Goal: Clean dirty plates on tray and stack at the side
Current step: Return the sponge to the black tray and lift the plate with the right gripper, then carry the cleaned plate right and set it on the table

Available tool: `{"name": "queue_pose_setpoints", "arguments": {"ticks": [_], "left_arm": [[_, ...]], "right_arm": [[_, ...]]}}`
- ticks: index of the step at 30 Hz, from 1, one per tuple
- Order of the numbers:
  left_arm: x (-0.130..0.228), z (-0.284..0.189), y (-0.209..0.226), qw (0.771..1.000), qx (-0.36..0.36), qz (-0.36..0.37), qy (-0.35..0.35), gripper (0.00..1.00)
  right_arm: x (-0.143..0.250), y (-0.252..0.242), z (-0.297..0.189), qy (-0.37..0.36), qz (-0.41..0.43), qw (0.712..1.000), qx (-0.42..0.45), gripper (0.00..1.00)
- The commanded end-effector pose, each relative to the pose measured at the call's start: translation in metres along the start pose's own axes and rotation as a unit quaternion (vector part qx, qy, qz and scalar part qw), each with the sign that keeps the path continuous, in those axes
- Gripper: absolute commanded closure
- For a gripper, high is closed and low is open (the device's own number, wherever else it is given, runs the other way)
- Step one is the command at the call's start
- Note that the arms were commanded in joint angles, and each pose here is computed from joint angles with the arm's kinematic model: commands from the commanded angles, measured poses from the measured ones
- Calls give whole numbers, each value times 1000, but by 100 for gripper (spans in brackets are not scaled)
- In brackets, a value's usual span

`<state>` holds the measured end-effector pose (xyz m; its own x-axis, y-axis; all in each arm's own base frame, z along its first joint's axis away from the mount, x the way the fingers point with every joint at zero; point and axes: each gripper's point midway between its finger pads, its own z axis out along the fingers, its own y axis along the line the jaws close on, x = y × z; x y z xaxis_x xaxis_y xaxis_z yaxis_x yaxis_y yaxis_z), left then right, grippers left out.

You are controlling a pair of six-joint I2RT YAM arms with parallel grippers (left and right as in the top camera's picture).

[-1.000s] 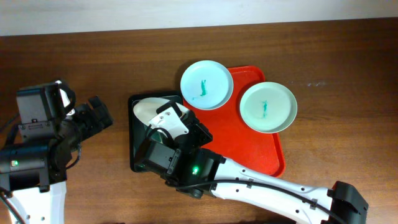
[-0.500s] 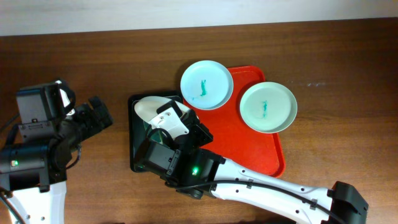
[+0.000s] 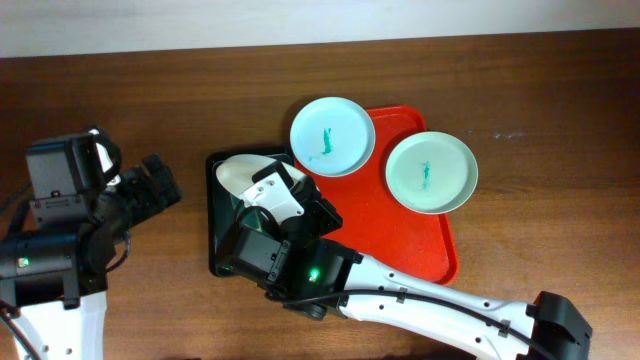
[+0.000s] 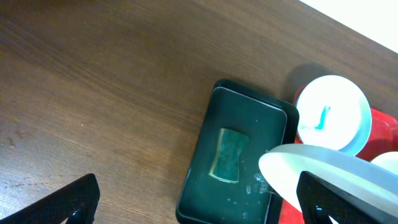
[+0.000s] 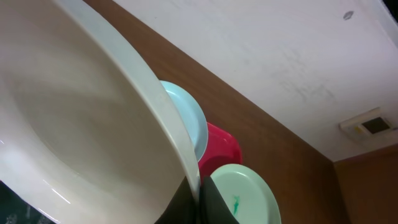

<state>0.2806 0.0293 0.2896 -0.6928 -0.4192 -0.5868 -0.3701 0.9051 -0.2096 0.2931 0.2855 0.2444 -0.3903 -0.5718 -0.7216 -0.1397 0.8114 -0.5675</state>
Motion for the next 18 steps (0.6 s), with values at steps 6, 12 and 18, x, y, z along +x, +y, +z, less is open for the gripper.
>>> {"name": "queue_pose_setpoints", "arguments": {"ticks": [6, 12, 18], "left_arm": [[-4, -4, 2, 1000, -4, 6, -9, 0], [-4, -4, 2, 1000, -4, 6, -9, 1], [-4, -4, 2, 1000, -4, 6, -9, 0]], "right_arm": [[38, 6, 41, 148, 204, 961, -115, 96], [77, -30, 81, 315, 356, 822, -315, 96], [144, -177, 102, 338, 501, 772, -197, 96]]}}
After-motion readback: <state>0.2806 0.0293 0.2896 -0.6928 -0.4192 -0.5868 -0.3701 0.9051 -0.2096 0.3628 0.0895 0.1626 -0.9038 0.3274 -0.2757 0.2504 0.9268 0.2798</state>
